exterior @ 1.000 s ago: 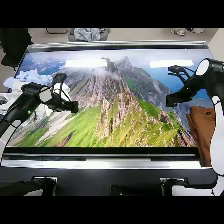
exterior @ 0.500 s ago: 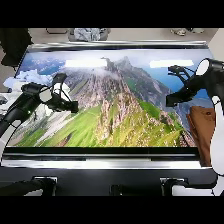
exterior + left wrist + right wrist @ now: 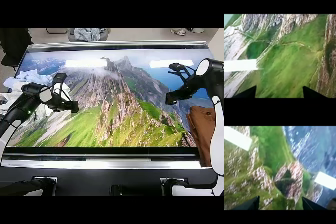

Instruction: Fold the shirts.

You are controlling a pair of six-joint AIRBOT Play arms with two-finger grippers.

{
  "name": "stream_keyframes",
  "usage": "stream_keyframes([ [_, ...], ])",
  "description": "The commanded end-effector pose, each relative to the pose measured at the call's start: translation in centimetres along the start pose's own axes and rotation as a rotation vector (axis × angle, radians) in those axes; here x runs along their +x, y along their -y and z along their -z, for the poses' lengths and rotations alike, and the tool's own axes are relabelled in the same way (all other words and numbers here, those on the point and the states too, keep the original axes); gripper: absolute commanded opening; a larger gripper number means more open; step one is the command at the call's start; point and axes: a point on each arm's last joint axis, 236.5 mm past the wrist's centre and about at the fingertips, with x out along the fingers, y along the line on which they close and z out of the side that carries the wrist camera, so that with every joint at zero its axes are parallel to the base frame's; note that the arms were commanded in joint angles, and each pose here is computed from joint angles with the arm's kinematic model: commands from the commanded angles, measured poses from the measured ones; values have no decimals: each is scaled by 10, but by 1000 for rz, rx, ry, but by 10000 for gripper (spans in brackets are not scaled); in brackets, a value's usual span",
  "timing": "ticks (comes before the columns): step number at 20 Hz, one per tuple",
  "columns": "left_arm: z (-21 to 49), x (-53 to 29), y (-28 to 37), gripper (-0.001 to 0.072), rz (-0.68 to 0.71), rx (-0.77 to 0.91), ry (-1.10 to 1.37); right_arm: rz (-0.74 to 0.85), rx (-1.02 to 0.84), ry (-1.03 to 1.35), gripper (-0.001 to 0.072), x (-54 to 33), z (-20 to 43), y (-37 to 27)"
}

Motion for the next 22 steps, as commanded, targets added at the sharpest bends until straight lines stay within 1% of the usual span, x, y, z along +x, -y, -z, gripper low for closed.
stream_keyframes([
  [1,-26,3,5,673,21,0,106,70,1,128,611,-2,-30,16],
  [2,-38,4,8,708,30,1,155,85,1,156,611,-4,-37,20],
  [3,-55,1,8,720,39,-6,218,97,2,184,611,-5,-43,23],
  [5,-91,-8,-8,720,35,-46,301,116,5,240,612,-8,-56,27],
  [7,-145,-22,-52,720,0,-134,381,104,12,271,612,-10,-63,24],
  [9,-200,-40,-124,720,-36,-332,473,63,23,282,611,-10,-66,15],
  [11,-233,-52,-207,720,-60,-561,562,-1,34,275,611,-9,-65,0],
  [13,-235,-47,-274,720,-11,-766,617,-44,41,271,611,-8,-64,-9],
  [16,-217,-20,-331,720,105,-994,668,-87,49,276,610,-9,-65,-19],
  [17,-213,-13,-342,720,114,-1011,686,-97,50,278,610,-10,-66,-21],
  [18,-211,-6,-348,720,101,-994,687,-106,52,279,610,-10,-66,-23],
  [20,-211,8,-355,720,81,-968,692,-121,50,274,610,-10,-65,-27],
  [22,-210,25,-359,720,76,-977,686,-133,49,262,610,-9,-62,-30],
])
